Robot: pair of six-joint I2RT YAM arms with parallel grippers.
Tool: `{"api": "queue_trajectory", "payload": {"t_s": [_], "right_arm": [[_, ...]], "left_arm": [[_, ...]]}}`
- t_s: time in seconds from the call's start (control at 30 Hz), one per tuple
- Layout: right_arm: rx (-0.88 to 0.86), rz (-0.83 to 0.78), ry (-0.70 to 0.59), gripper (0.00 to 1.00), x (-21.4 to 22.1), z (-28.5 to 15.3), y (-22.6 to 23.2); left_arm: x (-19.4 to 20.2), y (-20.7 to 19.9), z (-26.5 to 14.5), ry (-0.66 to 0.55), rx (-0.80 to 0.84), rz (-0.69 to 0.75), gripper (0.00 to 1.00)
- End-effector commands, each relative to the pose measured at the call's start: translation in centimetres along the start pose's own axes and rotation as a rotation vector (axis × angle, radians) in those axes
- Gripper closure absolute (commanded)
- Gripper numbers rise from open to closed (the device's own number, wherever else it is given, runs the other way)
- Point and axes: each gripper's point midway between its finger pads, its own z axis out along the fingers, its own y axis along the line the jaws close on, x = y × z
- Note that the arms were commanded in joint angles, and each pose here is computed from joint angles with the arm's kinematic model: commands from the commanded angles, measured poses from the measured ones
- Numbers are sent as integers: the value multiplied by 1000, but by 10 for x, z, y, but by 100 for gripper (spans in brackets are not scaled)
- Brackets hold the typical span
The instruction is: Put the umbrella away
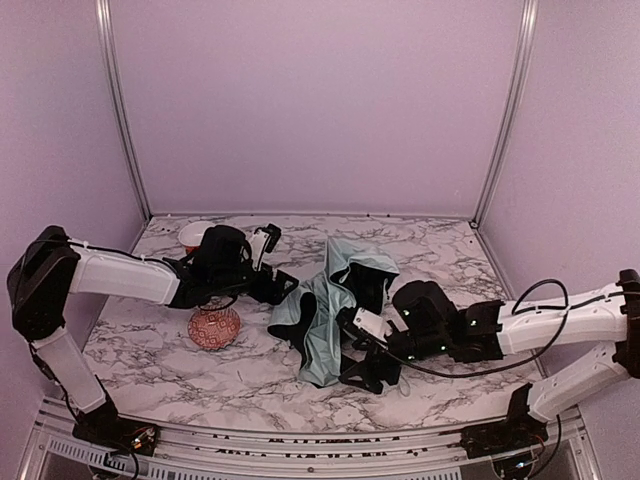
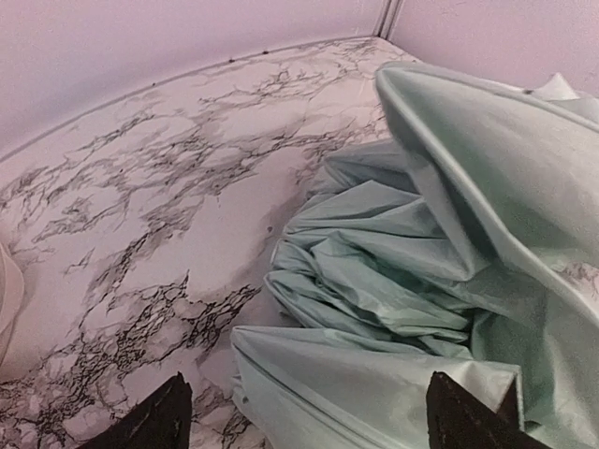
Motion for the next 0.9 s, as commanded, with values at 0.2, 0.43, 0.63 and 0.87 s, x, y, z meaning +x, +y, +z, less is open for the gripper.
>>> {"api": "queue_trajectory", "payload": {"t_s": [0.2, 0.43, 0.63, 0.87], "right_arm": [[174, -62, 187, 14, 35, 61, -55], [135, -34, 230, 69, 50, 76, -61], [33, -27, 125, 100, 7, 66, -47], [-39, 69, -46, 100, -65, 39, -51]], "left_arm": [[47, 1, 30, 153, 67, -99, 13], [75, -5, 22, 212, 106, -115, 23], [91, -5, 17, 247, 113, -129, 46], [86, -8, 3, 227, 109, -195, 56]]}}
